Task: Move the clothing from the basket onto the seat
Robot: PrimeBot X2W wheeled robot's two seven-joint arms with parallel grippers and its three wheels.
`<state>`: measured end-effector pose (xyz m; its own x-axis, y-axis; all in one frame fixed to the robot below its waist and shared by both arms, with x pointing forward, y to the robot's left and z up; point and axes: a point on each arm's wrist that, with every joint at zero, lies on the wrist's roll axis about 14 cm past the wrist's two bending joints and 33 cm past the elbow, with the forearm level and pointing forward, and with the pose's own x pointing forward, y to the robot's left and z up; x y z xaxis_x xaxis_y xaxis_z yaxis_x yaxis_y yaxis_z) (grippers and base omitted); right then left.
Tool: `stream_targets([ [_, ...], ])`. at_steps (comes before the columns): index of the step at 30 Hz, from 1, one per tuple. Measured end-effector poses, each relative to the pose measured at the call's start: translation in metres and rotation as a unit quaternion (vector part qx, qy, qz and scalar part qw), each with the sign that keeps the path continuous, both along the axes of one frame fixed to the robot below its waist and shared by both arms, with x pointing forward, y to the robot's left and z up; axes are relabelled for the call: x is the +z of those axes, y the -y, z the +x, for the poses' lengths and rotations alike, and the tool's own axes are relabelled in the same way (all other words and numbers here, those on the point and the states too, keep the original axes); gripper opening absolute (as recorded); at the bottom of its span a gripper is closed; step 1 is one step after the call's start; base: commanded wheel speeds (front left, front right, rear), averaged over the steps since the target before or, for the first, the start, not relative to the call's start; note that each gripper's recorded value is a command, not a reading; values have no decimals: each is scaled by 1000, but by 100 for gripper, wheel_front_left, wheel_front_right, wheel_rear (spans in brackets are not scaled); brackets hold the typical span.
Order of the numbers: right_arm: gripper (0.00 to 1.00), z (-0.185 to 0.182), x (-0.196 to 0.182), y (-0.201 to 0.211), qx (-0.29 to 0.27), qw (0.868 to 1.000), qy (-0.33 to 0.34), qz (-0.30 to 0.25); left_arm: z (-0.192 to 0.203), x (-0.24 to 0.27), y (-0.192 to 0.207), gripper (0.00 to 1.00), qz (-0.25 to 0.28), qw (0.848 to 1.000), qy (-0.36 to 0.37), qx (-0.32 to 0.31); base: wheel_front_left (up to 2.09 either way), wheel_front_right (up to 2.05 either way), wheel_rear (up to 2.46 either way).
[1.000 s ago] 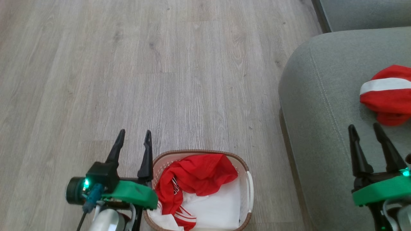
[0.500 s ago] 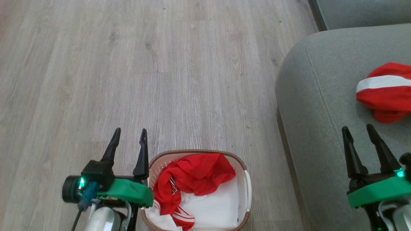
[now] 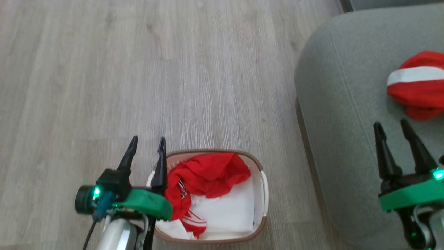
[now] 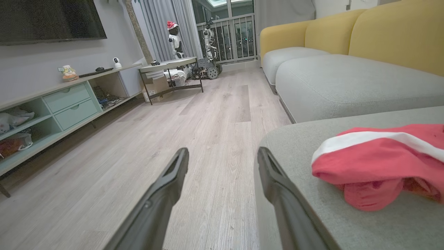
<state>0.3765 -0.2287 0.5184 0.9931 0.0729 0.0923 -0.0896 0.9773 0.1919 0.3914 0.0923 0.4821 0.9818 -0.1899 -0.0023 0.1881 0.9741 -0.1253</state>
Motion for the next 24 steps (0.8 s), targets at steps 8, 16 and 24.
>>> stream_targets([
  [8, 100, 26, -4, 8, 1, 1000, -5, -1, 32, -24, 23, 100, 4, 999, -29, -28, 0, 0, 0],
  [16, 100, 54, -19, 20, -4, 1000, -22, -3, 51, -92, 45, 100, 20, 991, -116, -58, 0, 0, 0],
  [24, 100, 86, -25, 28, -3, 1000, -19, -12, 59, -180, 53, 100, 37, 968, -238, -75, 0, 0, 0],
])
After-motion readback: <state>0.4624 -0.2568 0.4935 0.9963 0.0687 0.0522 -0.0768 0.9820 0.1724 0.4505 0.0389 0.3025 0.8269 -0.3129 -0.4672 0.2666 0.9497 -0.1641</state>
